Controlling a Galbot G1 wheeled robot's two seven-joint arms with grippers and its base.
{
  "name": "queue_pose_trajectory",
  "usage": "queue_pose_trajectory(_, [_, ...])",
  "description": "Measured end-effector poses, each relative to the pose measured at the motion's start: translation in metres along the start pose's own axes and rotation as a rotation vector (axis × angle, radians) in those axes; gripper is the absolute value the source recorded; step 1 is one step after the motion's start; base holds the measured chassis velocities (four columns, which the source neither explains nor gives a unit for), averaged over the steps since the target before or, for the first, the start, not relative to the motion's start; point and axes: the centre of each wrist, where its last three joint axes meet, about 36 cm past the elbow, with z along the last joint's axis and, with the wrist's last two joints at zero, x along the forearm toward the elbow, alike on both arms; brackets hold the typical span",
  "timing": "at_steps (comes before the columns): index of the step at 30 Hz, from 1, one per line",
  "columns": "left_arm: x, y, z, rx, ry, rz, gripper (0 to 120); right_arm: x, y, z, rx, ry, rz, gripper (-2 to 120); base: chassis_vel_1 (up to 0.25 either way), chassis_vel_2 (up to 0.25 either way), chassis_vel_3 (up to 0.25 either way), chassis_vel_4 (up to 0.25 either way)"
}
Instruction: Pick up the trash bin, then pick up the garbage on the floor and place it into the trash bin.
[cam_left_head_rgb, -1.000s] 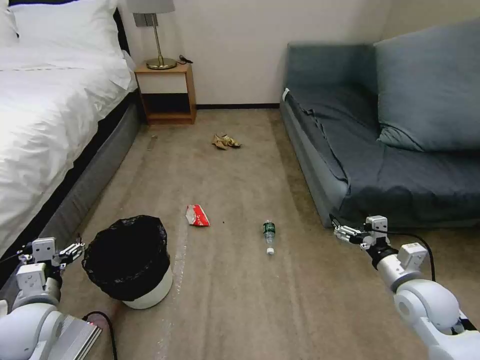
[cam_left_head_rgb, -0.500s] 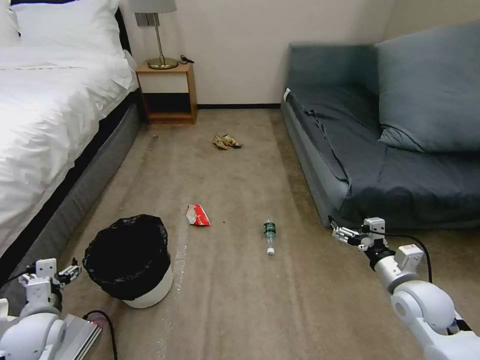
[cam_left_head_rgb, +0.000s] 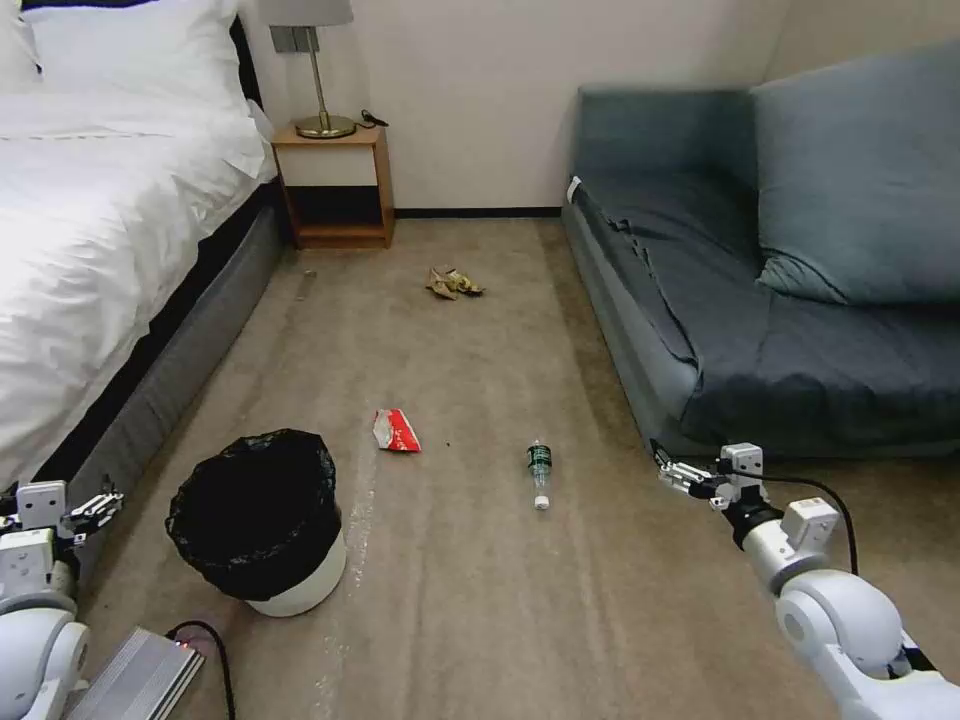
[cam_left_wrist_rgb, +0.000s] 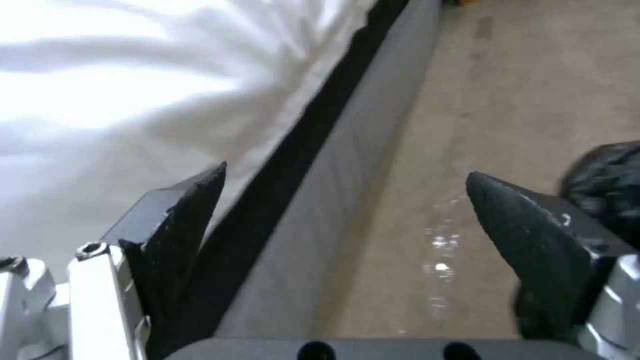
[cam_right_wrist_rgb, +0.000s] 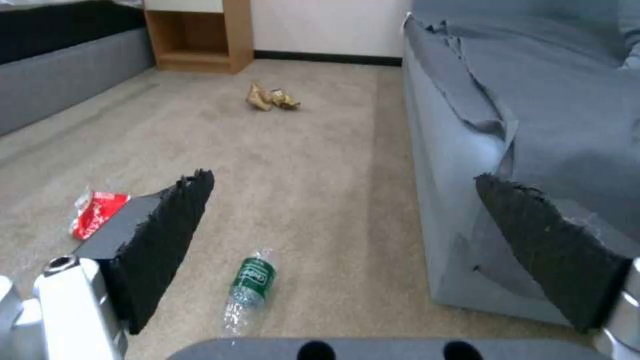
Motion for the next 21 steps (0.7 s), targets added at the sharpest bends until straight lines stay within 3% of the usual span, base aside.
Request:
queue_pose_trajectory(8, [-0.018,-0.026,-0.001,-0.001,0.027,0.054,94,0.005,-0.002,0.003,0.005,0.009,0.002,100,0.000,0.000,0.000,0.000])
queue_pose_trajectory(21, [-0.038,-0.047,0.007,0.002,0.072,0.092,94,0.002,-0.005,0.007,0.008,0.012,0.005,100,0.000,0.000,0.000,0.000])
